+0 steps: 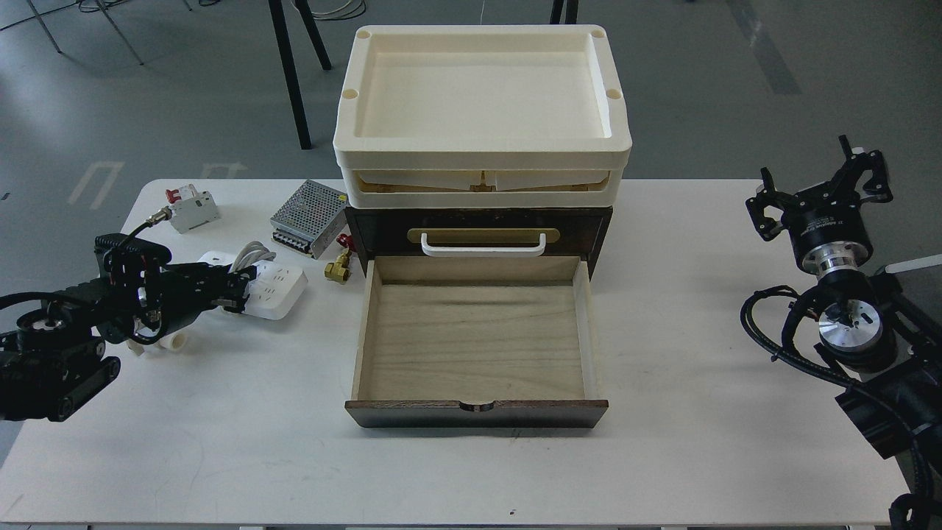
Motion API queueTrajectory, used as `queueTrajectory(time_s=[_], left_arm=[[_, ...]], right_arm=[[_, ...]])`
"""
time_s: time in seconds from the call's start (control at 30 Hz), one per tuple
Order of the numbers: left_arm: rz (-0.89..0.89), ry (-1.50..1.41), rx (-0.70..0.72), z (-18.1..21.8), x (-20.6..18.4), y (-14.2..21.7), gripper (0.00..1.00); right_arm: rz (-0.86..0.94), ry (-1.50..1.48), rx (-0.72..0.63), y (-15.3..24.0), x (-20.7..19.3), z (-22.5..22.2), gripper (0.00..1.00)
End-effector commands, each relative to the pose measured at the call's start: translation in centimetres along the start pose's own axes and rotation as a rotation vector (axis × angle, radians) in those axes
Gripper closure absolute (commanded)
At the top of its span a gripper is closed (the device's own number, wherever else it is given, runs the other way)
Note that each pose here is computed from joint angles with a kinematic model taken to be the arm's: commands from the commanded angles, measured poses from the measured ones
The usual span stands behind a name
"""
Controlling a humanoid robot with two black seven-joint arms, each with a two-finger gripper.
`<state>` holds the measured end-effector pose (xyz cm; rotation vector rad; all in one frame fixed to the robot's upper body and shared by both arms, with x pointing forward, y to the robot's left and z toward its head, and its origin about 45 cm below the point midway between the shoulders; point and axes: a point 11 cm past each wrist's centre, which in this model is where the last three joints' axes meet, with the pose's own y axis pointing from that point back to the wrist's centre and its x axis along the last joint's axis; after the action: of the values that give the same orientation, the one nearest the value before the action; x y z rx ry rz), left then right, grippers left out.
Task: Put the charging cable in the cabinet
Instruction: 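Lower the left gripper onto the white power strip and grasp it, then lift the power strip with its cable up over the cabinet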
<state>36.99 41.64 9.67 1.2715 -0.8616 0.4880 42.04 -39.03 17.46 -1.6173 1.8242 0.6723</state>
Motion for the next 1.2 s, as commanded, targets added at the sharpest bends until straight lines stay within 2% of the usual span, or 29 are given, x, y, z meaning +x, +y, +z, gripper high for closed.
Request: queueTrajectory(time_s=[0.0,0.1,0.23,0.37,0.57,0.67,0.8,0.93,1.17], left_arm=[[0.012,0.004,-0.001,0.0,0.6,-0.1,0.96],[0.022,0.011,-0.005,0.1,1.1,-0.1,1.00],[0.046,0.009,-0.003,-0.6,2.5,0.3,1.00],[0.095,-0.007,0.036,-3.3,5.2,2.5,1.00],[0.201,-0.069,0.153,-8.2,11.8,7.0,1.00],[0.276,-0.096,0.169,-8.8,16.1,8.7,1.00],[0.328,-0.107,0.051,-5.4,22.7,11.0,1.00],[0.354,-0.172,-0.187,3.0,28.9,15.2,1.00],[0.342,-0.342,-0.497,15.7,31.5,19.2,1.00]], right_arm=[[-0.001,-0.001,-0.001,0.0,0.0,0.0,0.00],[0.000,0.000,0.001,0.0,0.0,0.0,0.00],[0.000,0.001,0.000,0.0,0.0,0.0,0.00],[0.000,0.001,0.000,0.0,0.0,0.0,0.00],[0.000,0.000,0.001,0.0,0.0,0.0,0.00],[0.000,0.001,0.000,0.0,0.0,0.0,0.00],[-0.002,0.000,-0.001,0.0,-0.1,0.0,0.00],[-0.001,-0.001,0.001,0.0,-0.1,0.0,0.00],[-0.002,0.000,-0.001,0.0,-0.1,0.0,0.00]])
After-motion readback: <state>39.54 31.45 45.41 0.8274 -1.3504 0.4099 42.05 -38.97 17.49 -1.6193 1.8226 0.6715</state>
